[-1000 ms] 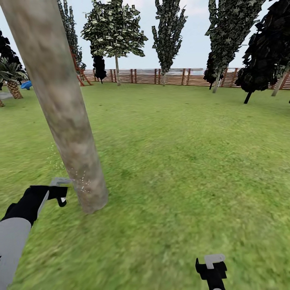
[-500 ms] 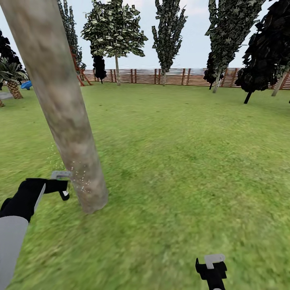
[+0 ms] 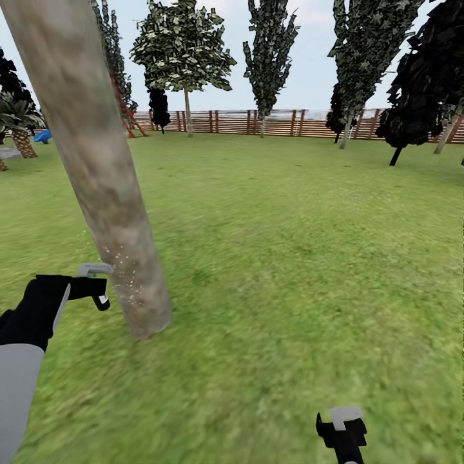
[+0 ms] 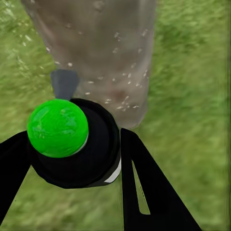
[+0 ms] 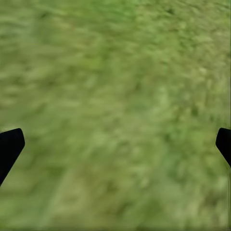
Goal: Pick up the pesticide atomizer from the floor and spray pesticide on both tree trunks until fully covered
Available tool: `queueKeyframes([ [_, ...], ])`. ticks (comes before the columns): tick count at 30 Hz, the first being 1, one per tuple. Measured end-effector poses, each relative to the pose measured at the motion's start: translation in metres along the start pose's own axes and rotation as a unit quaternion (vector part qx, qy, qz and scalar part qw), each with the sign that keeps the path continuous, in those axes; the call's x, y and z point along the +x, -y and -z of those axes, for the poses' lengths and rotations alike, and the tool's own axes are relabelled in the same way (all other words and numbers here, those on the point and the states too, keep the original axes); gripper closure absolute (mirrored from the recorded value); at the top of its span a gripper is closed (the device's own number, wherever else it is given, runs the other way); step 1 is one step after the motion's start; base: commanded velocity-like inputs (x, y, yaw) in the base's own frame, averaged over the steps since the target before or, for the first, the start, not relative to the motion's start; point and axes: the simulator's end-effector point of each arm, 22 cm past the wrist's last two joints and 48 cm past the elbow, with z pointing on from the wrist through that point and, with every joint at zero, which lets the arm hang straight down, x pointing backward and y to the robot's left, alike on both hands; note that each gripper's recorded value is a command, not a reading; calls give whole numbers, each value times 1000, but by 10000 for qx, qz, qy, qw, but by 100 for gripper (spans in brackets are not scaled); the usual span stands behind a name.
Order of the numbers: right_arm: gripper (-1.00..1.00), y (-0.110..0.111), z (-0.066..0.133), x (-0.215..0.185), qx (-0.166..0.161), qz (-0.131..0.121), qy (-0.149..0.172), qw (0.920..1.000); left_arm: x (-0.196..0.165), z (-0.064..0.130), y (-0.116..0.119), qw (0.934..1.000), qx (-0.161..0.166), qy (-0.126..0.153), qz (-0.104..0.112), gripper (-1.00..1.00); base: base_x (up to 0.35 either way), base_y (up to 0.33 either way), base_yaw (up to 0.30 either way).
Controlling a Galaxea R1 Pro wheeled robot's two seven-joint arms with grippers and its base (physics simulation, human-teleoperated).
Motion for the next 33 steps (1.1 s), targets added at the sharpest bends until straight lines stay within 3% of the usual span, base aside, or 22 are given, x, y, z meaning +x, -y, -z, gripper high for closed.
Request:
queueKeyframes([
  [17,-100,0,0,0,2,-5,5,10000,0,0,-2,10000,-37,2,5,100,0,-273,6],
  [27,-100,0,0,0,-1,-2,3,10000,-5,1,-3,10000,-56,30,8,100,1,-273,240],
  [33,-100,1,0,0,11,-15,4,10000,-4,1,-4,10000,-83,31,0,100,108,-264,42],
])
